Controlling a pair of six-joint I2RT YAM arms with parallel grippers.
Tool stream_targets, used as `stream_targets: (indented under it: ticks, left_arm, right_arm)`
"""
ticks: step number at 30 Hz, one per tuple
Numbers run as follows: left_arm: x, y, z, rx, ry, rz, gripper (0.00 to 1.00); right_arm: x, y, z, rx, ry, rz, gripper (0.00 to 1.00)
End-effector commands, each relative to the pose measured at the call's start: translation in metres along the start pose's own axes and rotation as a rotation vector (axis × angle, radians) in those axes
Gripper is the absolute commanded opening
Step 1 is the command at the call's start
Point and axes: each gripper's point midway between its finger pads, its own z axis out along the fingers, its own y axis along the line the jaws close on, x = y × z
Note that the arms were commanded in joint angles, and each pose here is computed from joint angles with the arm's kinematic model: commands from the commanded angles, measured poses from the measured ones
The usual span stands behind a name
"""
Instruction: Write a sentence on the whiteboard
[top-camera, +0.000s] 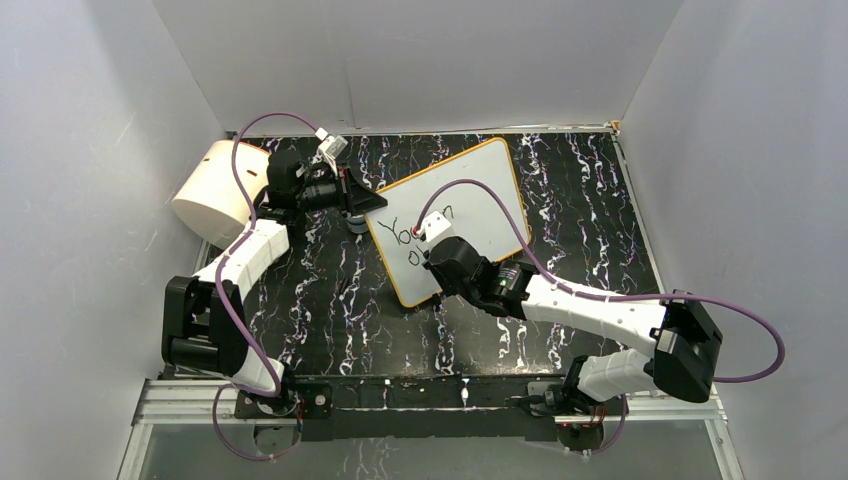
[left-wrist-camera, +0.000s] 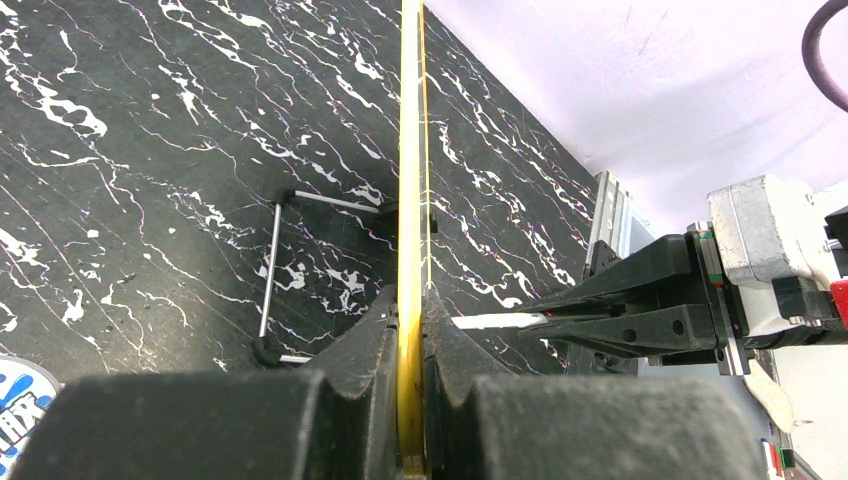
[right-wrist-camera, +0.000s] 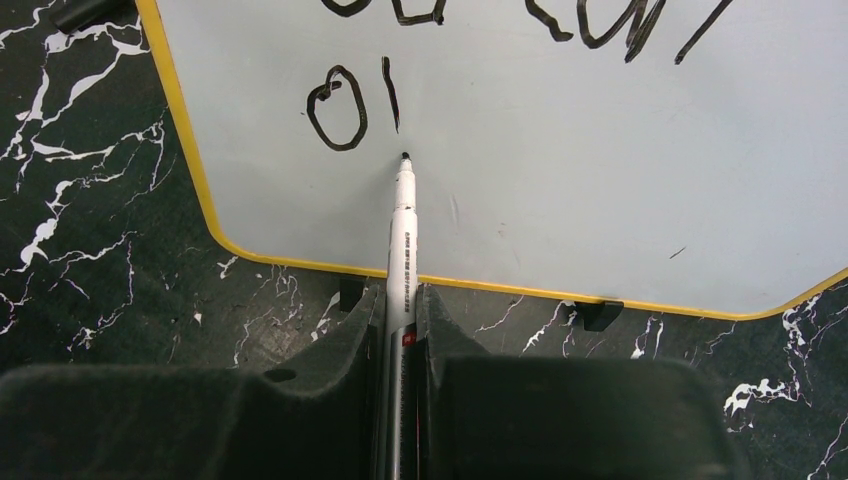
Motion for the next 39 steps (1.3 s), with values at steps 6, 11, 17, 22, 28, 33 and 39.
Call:
stream_targets:
  ticks: [6, 11, 17, 22, 28, 33, 39]
  left_arm:
    - [0.035, -0.006, 0.004, 0.020, 0.096, -0.066, 0.00]
    - [0.035, -0.006, 0.004, 0.021, 0.096, -0.067, 0.00]
    - [0.035, -0.006, 0.004, 0.021, 0.096, -0.067, 0.00]
    - [0.036, -0.006, 0.004, 0.021, 0.097, -0.069, 0.00]
    - [0.035, -0.006, 0.005, 0.022, 0.097, -0.069, 0.00]
    - [0.036, -0.006, 0.005, 0.021, 0.098, -0.069, 0.00]
    - [0.036, -0.006, 0.005, 0.023, 0.099, -0.072, 0.00]
  right_arm:
    - [-0.026, 0.000, -0.001, 0.003, -0.087, 0.029, 0.00]
    - [-0.036, 0.001, -0.002, -0.004, -0.116, 0.028, 0.00]
    - [-0.040, 0.001, -0.001, -0.005, -0.130, 0.032, 0.00]
    - [-0.042, 0.000, -0.002, 0.000, -0.141, 0.040, 0.00]
    - [-0.040, 0.000, -0.001, 0.005, -0.127, 0.028, 0.00]
    - [-0.026, -0.003, 0.000, 0.012, -0.094, 0.027, 0.00]
    - [-0.010, -0.006, 0.000, 0.022, -0.055, 0.024, 0.00]
